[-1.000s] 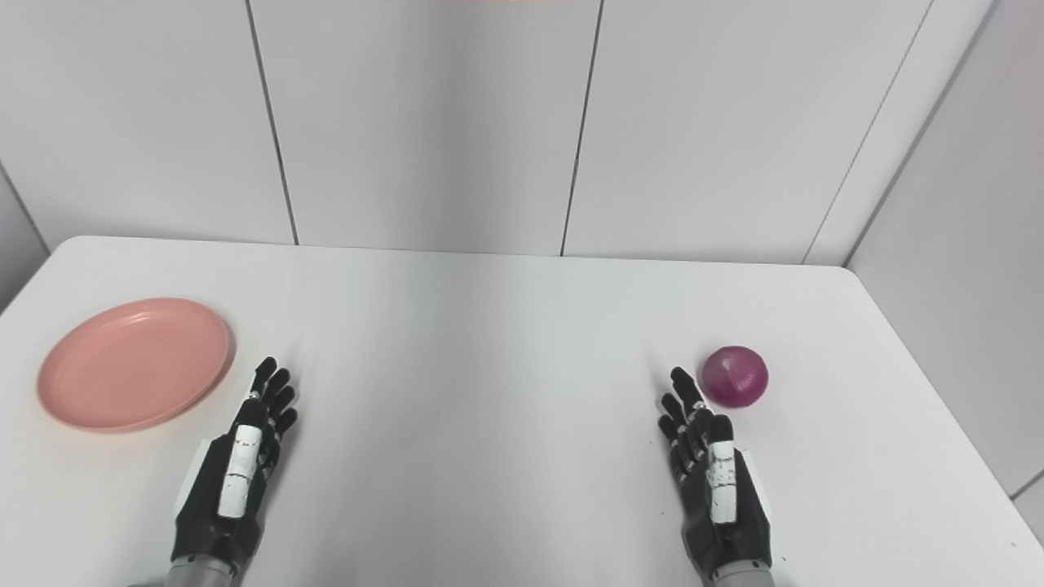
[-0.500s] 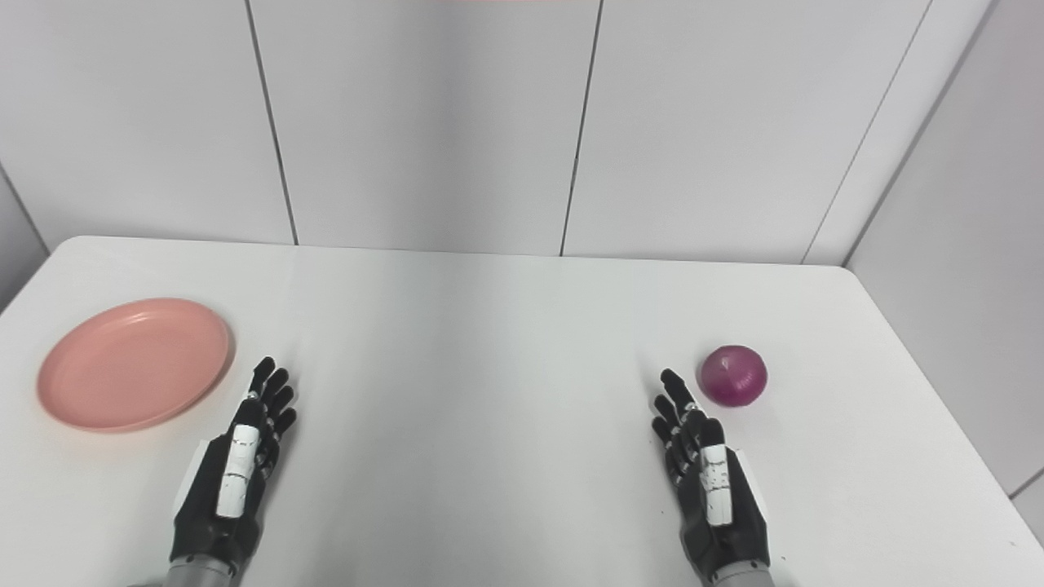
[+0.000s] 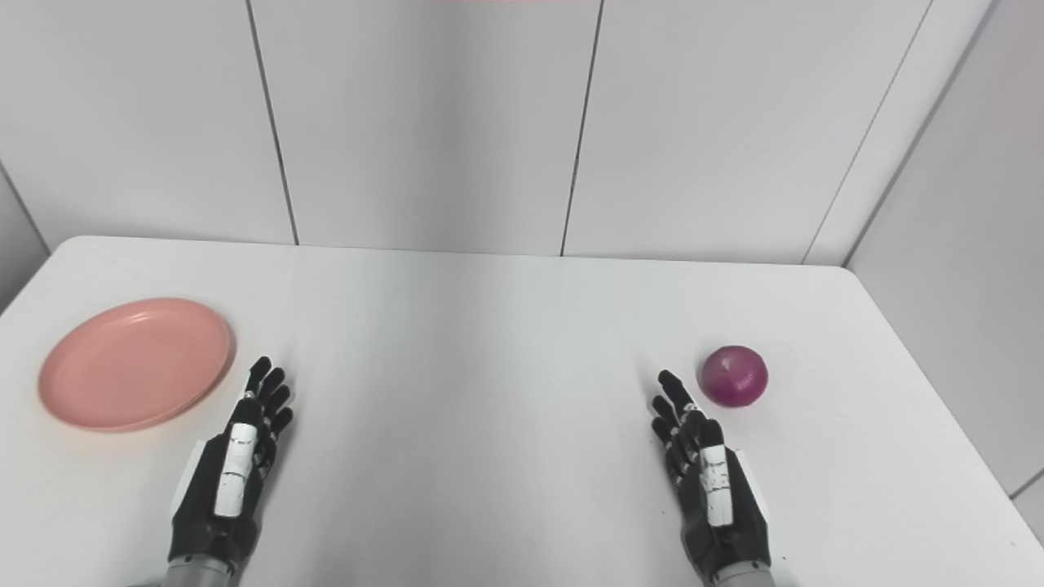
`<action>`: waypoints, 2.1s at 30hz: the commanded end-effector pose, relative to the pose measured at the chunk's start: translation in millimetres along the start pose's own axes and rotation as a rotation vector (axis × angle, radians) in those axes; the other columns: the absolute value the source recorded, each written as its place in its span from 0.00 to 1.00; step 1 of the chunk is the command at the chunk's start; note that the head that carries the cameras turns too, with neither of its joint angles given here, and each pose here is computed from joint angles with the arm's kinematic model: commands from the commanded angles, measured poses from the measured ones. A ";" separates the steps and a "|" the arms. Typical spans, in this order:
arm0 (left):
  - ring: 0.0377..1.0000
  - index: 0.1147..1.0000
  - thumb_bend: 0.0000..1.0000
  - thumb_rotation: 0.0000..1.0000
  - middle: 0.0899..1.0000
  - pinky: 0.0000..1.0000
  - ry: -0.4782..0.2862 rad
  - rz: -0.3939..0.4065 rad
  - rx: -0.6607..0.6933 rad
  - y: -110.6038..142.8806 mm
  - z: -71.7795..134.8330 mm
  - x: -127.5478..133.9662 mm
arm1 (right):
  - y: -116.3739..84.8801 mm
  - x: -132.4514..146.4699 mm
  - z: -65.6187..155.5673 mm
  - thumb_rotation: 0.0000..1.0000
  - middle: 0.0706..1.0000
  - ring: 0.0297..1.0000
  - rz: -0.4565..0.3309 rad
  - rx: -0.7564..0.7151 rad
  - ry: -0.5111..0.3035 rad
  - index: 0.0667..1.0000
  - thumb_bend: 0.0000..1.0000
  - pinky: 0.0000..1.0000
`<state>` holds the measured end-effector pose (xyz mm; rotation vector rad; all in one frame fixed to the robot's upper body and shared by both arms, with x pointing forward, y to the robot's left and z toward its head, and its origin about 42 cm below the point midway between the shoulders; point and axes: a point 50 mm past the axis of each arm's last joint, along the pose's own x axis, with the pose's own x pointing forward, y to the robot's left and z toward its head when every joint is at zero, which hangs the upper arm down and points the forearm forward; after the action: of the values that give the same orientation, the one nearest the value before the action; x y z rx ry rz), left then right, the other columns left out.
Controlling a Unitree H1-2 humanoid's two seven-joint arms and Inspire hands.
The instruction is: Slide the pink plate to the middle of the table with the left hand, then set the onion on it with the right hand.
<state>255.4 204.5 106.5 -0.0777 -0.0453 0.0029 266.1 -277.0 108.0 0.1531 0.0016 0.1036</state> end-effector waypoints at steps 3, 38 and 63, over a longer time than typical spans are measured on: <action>1.00 1.00 0.73 0.91 1.00 1.00 0.035 0.052 -0.050 -19.9 -17.9 -21.6 | -16.9 -17.6 -27.3 0.95 1.00 0.99 -0.029 0.028 0.103 0.93 0.94 1.00; 1.00 1.00 0.79 0.95 1.00 1.00 0.044 0.046 -0.050 -57.1 -42.5 -21.6 | -49.5 -19.0 -44.6 1.00 1.00 1.00 0.002 0.055 0.112 1.00 0.76 1.00; 1.00 1.00 0.75 0.94 1.00 1.00 -0.108 -0.099 -0.261 -4.2 140.1 90.5 | -35.1 -8.9 -52.6 1.00 1.00 1.00 0.003 0.061 0.113 1.00 0.86 1.00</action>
<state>326.5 207.9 226.9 -0.3318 -0.0970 -0.0773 287.7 -321.8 102.5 0.1187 -0.0124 0.1403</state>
